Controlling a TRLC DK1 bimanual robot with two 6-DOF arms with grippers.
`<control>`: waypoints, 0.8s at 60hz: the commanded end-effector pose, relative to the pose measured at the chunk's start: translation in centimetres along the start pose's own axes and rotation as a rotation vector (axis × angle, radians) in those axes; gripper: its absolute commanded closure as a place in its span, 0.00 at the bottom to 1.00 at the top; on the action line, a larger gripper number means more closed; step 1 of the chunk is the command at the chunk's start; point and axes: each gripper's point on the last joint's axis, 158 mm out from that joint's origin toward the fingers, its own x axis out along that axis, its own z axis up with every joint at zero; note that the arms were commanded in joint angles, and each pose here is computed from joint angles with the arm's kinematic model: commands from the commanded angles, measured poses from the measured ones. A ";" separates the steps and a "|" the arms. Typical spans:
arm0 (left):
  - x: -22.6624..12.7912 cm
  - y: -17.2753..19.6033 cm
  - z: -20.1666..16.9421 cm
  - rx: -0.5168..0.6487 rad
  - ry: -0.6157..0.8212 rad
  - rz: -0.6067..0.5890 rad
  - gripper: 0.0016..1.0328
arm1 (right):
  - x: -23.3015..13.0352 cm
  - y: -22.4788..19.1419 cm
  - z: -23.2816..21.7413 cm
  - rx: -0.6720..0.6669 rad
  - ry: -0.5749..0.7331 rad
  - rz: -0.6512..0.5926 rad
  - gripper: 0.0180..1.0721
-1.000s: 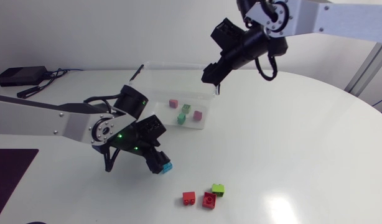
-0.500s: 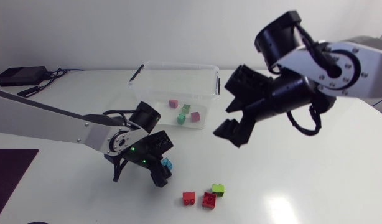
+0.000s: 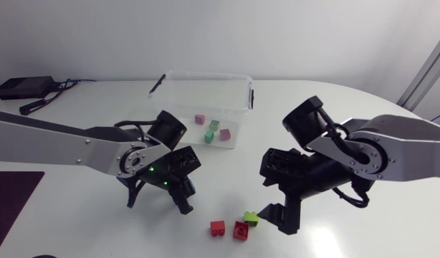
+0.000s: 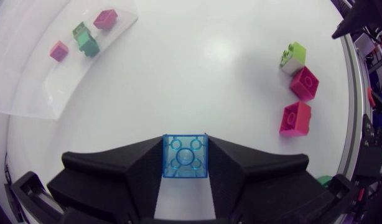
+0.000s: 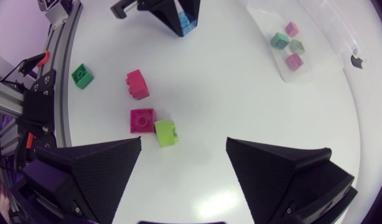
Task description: Place the duplo bricks in the container
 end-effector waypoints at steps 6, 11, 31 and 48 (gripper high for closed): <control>-4.5 1.7 3.5 0.019 -0.095 0.060 0.70 | 1.9 1.8 -1.4 -0.055 0.039 0.050 0.11; -6.6 2.4 5.0 0.021 -0.142 0.087 0.70 | 2.6 2.3 -1.8 -0.066 0.054 0.067 0.11; -13.9 7.0 10.3 -0.007 -0.332 0.223 0.70 | 4.9 2.5 -2.9 -0.081 0.096 0.089 0.15; -17.0 11.4 13.4 -0.050 -0.455 0.306 0.70 | 6.6 2.0 -3.3 -0.088 0.126 0.093 0.27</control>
